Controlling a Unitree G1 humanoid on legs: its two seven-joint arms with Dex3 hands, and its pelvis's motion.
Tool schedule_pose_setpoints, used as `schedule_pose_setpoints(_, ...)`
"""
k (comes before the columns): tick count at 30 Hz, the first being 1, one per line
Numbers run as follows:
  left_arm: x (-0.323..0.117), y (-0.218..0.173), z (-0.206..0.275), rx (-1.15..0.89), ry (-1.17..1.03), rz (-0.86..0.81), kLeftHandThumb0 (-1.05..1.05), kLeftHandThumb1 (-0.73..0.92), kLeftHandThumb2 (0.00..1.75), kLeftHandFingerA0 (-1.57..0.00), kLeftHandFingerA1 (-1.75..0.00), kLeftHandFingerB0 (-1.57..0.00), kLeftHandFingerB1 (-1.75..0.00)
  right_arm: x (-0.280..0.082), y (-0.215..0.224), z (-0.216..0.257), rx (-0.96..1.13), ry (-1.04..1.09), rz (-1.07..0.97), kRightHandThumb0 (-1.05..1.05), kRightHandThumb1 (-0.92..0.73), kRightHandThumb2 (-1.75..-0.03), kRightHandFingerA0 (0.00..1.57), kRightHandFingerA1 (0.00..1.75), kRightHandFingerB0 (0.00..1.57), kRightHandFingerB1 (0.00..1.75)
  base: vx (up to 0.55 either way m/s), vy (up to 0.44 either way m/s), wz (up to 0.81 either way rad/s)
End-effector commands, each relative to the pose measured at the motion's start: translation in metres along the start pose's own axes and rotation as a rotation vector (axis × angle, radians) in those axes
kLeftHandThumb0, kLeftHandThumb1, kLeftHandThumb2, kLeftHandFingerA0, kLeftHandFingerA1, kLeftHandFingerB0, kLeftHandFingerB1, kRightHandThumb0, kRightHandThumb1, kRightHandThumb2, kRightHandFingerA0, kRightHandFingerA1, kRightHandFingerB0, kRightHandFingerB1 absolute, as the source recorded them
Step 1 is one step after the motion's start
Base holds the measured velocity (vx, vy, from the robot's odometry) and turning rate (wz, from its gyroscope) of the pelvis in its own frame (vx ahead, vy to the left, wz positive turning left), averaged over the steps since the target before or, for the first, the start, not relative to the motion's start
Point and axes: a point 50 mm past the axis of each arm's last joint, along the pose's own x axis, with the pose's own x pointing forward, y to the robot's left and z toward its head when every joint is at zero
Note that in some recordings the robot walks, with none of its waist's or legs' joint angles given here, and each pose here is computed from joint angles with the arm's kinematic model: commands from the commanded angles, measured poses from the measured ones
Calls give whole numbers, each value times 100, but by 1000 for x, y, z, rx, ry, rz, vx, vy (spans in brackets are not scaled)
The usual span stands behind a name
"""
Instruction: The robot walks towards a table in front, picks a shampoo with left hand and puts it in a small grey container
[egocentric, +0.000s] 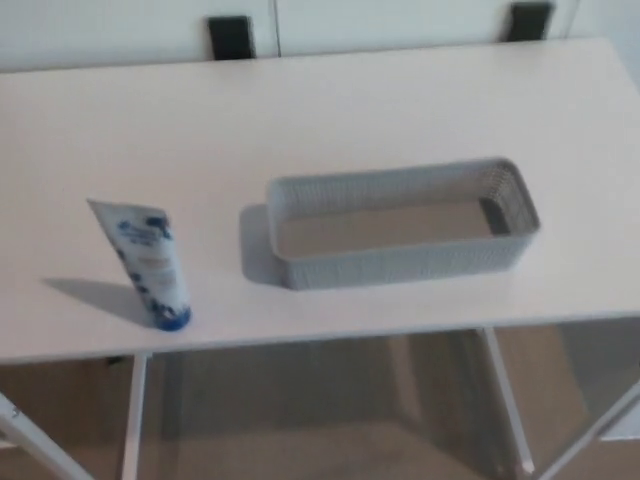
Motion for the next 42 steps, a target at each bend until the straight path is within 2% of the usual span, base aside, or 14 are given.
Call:
schedule_pose_setpoints(1,-2,3,3,124,-36,-12,-14,54,56,-49,-52,-41,-37,0,-3,-1,2,12,-17,-13,-60,-58,55,40,44,37,97,81,1)
schedule_pose_setpoints(8,-4,7,0,158,-30,-19,-12,55,60,-43,-53,-38,-37,0,-3,-2,14,14,-20,-17,-58,-60,52,41,44,39,83,-14,9)
schedule_pose_setpoints(12,-3,7,3,216,-34,-5,-13,55,58,-49,-52,-40,-37,1,-3,0,-2,5,-18,-18,-59,-61,52,41,42,38,60,-266,15)
schedule_pose_setpoints(16,-5,9,6,388,-47,-96,-26,56,57,-45,-51,-32,-34,1,-3,0,-3,12,-26,-16,-59,-60,52,40,43,38,31,-162,-5)
schedule_pose_setpoints(20,-12,10,12,327,-113,-176,-30,51,56,-46,-49,-31,-33,1,-5,-1,5,14,-25,-12,-61,-58,55,40,43,37,5,8,-2)
schedule_pose_setpoints(21,-22,10,16,311,-168,-233,-21,34,86,-35,-62,-16,-52,1,-8,-1,3,16,-29,-13,-61,-58,55,40,43,37,18,94,-10)
schedule_pose_setpoints(22,-32,10,19,298,-213,-276,-21,34,86,-35,-62,-16,-52,2,-9,-1,-2,16,-32,-13,-61,-58,55,40,43,37,13,137,-7)
schedule_pose_setpoints(23,-38,10,21,292,-235,-301,-32,49,55,-41,-49,-29,-33,2,-9,-1,-1,15,-32,-13,-61,-58,54,40,43,37,41,168,-6)
schedule_pose_setpoints(25,-57,17,24,287,-296,-349,-42,48,56,-42,-51,-30,-35,1,-10,-2,2,27,-31,-14,-61,-58,54,40,43,36,6,174,4)
schedule_pose_setpoints(26,-67,23,22,259,-288,-350,-33,47,54,-41,-45,-35,-32,1,-10,-3,0,33,-31,-14,-61,-58,55,40,43,36,72,397,-7)
schedule_pose_setpoints(31,-115,41,18,201,-318,-415,-35,48,55,-36,-45,-31,-33,-1,-14,-8,-3,57,-34,-14,-61,-58,55,40,43,37,67,134,2)
schedule_pose_setpoints(40,-180,63,64,243,-503,-566,-41,47,54,-40,-40,-27,-31,-1,-12,-11,-5,83,-45,-15,-61,-58,56,40,44,37,11,-64,5)
schedule_pose_setpoints(41,-188,66,79,268,-572,-568,-52,39,69,-32,-47,-21,-39,-1,-13,-11,-16,88,-43,-16,-62,-58,55,40,44,37,4,-82,6)
schedule_pose_setpoints(42,-189,66,80,270,-579,-569,-52,39,69,-32,-47,-21,-39,-1,-13,-11,-17,89,-43,-16,-62,-58,55,40,44,37,0,0,0)
